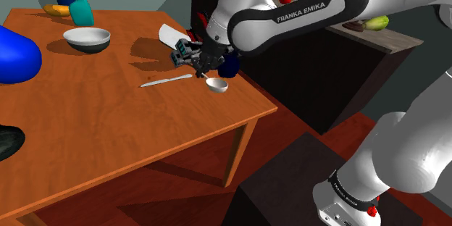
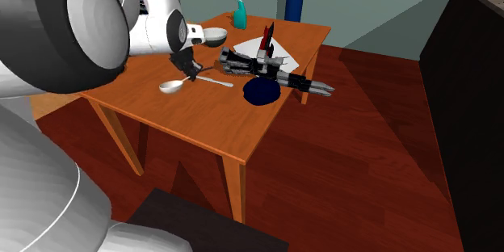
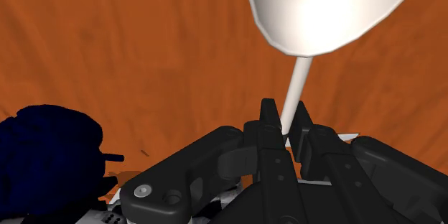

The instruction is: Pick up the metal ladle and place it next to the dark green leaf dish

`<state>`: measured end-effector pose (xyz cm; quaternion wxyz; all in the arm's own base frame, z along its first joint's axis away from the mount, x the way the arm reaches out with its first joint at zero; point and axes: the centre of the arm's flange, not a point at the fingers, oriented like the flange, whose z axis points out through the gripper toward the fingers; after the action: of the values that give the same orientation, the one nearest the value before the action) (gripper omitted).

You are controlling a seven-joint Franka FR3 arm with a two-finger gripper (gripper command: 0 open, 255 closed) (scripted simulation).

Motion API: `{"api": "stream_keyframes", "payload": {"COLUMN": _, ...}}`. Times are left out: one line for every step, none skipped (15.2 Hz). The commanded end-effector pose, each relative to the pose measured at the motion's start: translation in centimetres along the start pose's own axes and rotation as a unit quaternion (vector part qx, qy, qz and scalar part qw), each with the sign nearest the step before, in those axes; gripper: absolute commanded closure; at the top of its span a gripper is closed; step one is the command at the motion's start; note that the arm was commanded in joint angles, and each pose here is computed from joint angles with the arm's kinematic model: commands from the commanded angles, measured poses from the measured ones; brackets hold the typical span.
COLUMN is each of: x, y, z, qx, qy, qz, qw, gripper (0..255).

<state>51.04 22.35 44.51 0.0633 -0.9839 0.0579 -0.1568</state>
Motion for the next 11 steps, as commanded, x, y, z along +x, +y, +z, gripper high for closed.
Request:
{"api": "stream_keyframes", "payload": {"x": -0.4, "y": -2.9, "z": 0.2, "qx": 0.0, "qy": 0.0, "qz": 0.001, "qw": 1.0, "gripper": 255}}
{"api": "stream_keyframes", "payload": {"x": -0.6, "y": -4.2, "z": 0.4, "qx": 0.0, "qy": 0.0, "qz": 0.001, "qw": 1.0, "gripper": 255}}
{"api": "stream_keyframes", "payload": {"x": -0.8, "y": -5.5, "z": 0.5, "qx": 0.0, "qy": 0.0, "qz": 0.001, "qw": 1.0, "gripper": 255}}
{"api": "stream_keyframes", "payload": {"x": -1.0, "y": -6.8, "z": 0.6, "qx": 0.0, "qy": 0.0, "qz": 0.001, "qw": 1.0, "gripper": 255}}
{"api": "stream_keyframes", "payload": {"x": -1.2, "y": -8.1, "z": 0.8, "qx": 0.0, "qy": 0.0, "qz": 0.001, "qw": 1.0, "gripper": 255}}
{"api": "stream_keyframes", "payload": {"x": -1.4, "y": -9.4, "z": 0.9, "qx": 0.0, "qy": 0.0, "qz": 0.001, "qw": 1.0, "gripper": 255}}
{"api": "stream_keyframes", "payload": {"x": -1.6, "y": -10.7, "z": 1.0, "qx": 0.0, "qy": 0.0, "qz": 0.001, "qw": 1.0, "gripper": 255}}
{"api": "stream_keyframes", "payload": {"x": -1.8, "y": -12.0, "z": 1.2, "qx": 0.0, "qy": 0.0, "qz": 0.001, "qw": 1.0, "gripper": 255}}
{"api": "stream_keyframes", "payload": {"x": -2.0, "y": -13.3, "z": 1.3, "qx": 0.0, "qy": 0.0, "qz": 0.001, "qw": 1.0, "gripper": 255}}
{"api": "stream_keyframes", "payload": {"x": -2.1, "y": -14.6, "z": 1.4, "qx": 0.0, "qy": 0.0, "qz": 0.001, "qw": 1.0, "gripper": 255}}
{"api": "stream_keyframes", "payload": {"x": -2.3, "y": -15.9, "z": 1.6, "qx": 0.0, "qy": 0.0, "qz": 0.001, "qw": 1.0, "gripper": 255}}
